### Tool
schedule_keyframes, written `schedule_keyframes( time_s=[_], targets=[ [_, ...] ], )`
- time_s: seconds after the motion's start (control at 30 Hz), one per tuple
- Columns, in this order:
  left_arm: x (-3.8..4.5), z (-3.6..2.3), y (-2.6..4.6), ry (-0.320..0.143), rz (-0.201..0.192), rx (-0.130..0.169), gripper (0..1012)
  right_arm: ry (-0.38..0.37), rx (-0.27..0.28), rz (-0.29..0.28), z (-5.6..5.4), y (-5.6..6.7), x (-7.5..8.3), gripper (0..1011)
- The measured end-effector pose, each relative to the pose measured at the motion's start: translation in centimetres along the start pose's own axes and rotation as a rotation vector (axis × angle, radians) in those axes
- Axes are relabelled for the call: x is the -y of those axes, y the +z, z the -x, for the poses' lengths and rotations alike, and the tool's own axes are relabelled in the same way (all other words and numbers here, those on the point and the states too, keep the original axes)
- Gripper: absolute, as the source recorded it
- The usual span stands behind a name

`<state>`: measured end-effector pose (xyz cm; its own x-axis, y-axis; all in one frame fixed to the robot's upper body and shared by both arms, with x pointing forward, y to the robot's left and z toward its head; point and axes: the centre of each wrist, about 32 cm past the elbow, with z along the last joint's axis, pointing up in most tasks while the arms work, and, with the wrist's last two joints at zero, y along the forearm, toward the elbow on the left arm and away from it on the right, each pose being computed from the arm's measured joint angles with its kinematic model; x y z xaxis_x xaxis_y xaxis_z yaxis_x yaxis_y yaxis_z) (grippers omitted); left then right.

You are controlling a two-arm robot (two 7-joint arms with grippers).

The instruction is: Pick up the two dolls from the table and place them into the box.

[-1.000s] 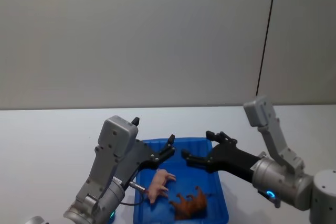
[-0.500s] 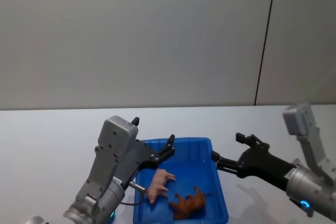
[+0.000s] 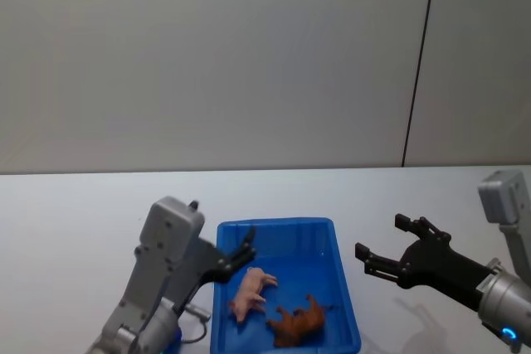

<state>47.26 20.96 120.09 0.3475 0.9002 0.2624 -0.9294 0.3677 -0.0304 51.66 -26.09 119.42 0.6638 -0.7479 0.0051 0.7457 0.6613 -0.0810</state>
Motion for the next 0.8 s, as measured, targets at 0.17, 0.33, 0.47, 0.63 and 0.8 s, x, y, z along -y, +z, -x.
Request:
schedule_keyframes(
  time_s=[0.17,0.33,0.47,0.63,0.8],
  targets=[
    [-1.41,-0.1,-0.48,0.04,-0.044,-0.006,1001,-0.003,0.002,-0.002,-0.1,0.0,0.4,1001],
    [-3.03,-0.14,-1.37,0.087,-0.094,-0.016,1001,-0.004,0.003,-0.002,-0.1,-0.1,0.6,1001],
    [-4.01,-0.16,-2.14,0.115,-0.125,-0.025,1001,-0.006,0.003,-0.003,-0.1,-0.1,0.7,1001],
    [-4.86,-0.19,-2.96,0.136,-0.15,-0.035,1001,-0.006,0.004,-0.004,-0.2,-0.1,0.8,1001],
    [-5.56,-0.31,-3.94,0.146,-0.173,-0.048,1001,-0.007,0.004,-0.004,-0.2,-0.1,0.9,1001]
  ],
)
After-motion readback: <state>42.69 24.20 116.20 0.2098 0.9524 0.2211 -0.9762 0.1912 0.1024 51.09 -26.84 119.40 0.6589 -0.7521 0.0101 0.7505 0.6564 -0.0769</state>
